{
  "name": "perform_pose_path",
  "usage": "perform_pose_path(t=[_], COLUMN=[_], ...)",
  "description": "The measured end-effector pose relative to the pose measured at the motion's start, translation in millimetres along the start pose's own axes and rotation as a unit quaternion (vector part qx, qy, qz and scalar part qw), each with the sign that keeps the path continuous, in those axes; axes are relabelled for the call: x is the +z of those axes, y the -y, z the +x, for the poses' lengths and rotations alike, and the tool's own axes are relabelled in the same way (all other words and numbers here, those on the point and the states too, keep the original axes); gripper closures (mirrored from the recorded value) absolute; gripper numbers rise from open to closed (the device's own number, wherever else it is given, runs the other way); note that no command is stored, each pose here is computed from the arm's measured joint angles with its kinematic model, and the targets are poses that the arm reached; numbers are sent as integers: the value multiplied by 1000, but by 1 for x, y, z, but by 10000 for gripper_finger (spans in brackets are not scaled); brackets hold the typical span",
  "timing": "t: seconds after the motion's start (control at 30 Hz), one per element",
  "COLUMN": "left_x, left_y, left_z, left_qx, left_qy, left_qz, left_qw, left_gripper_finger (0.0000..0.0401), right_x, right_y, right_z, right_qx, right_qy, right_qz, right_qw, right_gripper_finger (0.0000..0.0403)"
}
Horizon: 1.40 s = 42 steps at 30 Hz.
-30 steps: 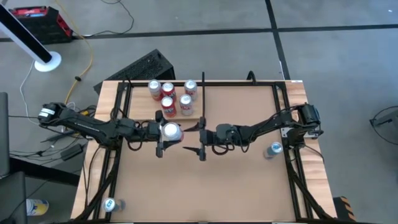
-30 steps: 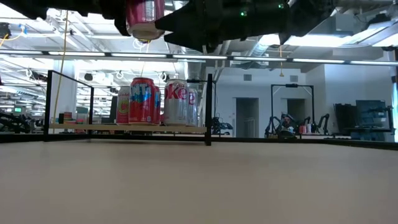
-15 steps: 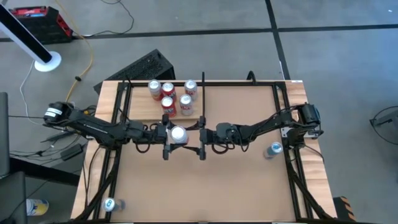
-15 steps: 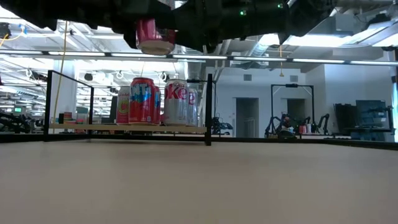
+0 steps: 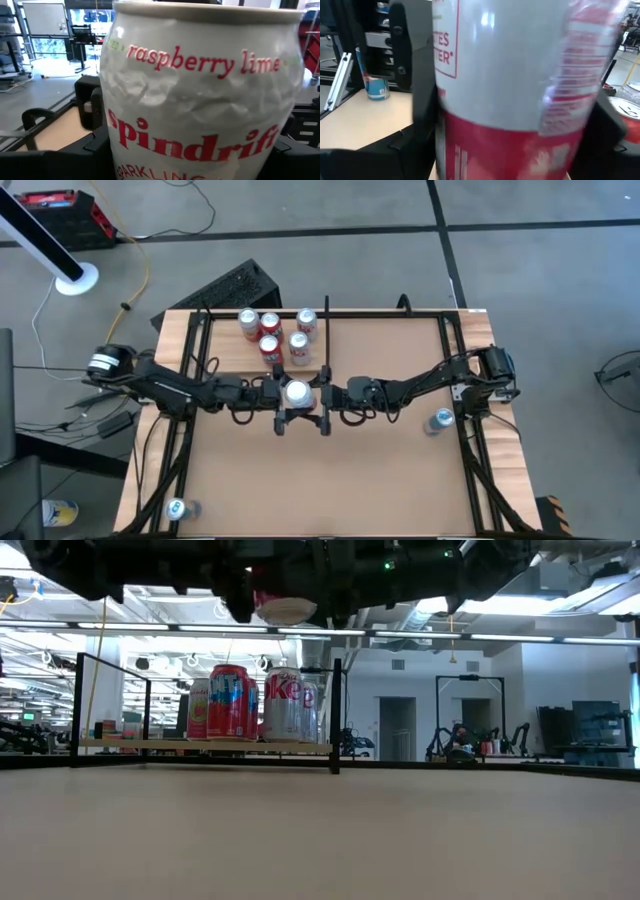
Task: Place canned beverage on shelf
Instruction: Put the pink-white soda can on the shelf aligned with the other pink-white soda can
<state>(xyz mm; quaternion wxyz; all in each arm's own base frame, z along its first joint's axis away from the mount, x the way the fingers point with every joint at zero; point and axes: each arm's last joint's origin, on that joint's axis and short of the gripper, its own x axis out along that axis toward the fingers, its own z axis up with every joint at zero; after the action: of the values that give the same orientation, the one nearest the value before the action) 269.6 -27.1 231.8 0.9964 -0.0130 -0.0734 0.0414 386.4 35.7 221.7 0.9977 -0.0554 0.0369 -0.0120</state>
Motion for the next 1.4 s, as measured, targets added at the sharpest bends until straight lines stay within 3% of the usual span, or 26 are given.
perform_pose_path(t=[0.2,0.43,0.57,0.83,1.17,1.27,1.4], left_x=[6,3,2,3,51,66,81], left_y=[4,4,4,4,-2,-2,0], left_z=[10,10,10,8,-30,-46,-63], left_qx=[-29,-25,-25,-34,-32,-71,-127], left_qy=[-4,-24,-31,-41,-39,-35,-17], left_qz=[5,17,17,16,19,18,11], left_qw=[1000,999,999,998,999,997,992], left_gripper_finger=[130,130,128,36,27,27,27], right_x=[0,-1,-1,-5,-8,-10,-15], right_y=[-1,-2,-1,-2,5,6,8], right_z=[0,0,0,0,0,0,0], right_qx=[5,8,8,12,14,33,98], right_qy=[-2,-5,-6,-26,-41,-49,-64], right_qz=[-12,-13,-14,-33,-24,-22,-13], right_qw=[1000,1000,1000,999,999,998,993], right_gripper_finger=[30,81,82,82,82,82,82])
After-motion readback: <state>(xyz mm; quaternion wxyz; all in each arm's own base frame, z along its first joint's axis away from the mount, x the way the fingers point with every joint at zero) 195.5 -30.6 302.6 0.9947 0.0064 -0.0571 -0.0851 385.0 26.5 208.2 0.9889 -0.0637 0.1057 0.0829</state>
